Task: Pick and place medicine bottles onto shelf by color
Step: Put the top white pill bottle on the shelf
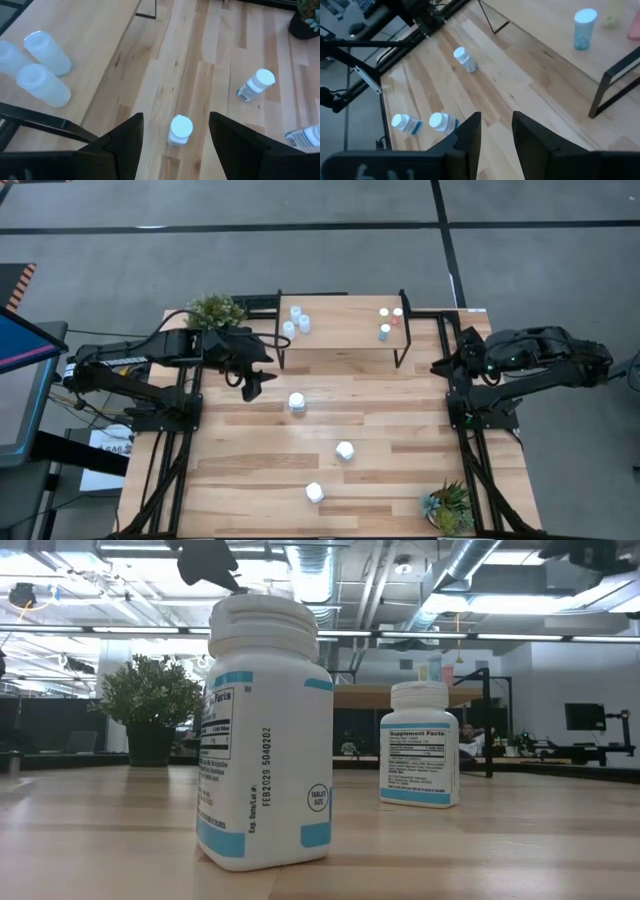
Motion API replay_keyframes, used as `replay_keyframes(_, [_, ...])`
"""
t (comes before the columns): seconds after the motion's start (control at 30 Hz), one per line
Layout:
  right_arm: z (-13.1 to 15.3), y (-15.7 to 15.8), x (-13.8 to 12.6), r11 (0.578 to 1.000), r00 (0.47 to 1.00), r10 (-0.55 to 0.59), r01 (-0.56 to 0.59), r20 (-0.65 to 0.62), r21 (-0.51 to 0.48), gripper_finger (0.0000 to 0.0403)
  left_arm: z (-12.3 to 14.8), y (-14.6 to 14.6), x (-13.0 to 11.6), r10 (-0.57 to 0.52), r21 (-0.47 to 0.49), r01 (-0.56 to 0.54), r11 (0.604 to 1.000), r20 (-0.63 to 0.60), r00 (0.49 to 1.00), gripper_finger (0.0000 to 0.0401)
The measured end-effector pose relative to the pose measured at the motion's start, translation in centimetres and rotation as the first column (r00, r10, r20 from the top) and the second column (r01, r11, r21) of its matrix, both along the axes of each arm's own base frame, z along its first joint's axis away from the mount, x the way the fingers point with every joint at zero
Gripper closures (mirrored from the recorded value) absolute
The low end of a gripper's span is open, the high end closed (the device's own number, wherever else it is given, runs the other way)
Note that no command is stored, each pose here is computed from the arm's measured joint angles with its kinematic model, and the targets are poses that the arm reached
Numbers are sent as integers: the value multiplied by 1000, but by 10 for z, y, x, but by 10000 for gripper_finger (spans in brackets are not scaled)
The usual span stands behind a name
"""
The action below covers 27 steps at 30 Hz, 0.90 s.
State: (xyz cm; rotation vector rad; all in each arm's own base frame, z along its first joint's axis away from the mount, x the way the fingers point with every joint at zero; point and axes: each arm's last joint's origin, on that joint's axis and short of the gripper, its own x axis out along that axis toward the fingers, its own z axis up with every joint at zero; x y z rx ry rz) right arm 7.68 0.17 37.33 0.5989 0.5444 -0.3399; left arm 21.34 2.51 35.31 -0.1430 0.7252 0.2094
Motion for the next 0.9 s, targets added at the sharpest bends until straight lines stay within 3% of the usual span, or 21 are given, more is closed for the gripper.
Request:
replay_keyframes(0.2, [-6, 0, -4, 1000, 997, 6, -7, -77, -13, 269, 0, 0, 0, -16, 14, 16, 1000, -3, 1000, 191])
replay_keyframes(0.37, [-8, 0, -7, 1000, 993, 29, -28, -114, 2, 269, -3, -8, 4, -151, 17, 151, 988, -16, 988, 191])
replay_keyframes(0.6, [-9, 0, -7, 1000, 992, 28, -28, -120, 2, 269, -18, -22, 26, -206, 64, 213, 975, -95, 974, 191])
replay_keyframes(0.77, [-9, 0, -7, 1000, 993, 24, -24, -120, 0, 269, -37, -22, 45, -127, -40, 123, 992, -150, 980, 191])
replay_keyframes(0.9, [-9, 0, -8, 1000, 993, 17, -17, -119, 2, 263, -54, -22, 57, -161, -228, 114, 967, -202, 966, 186])
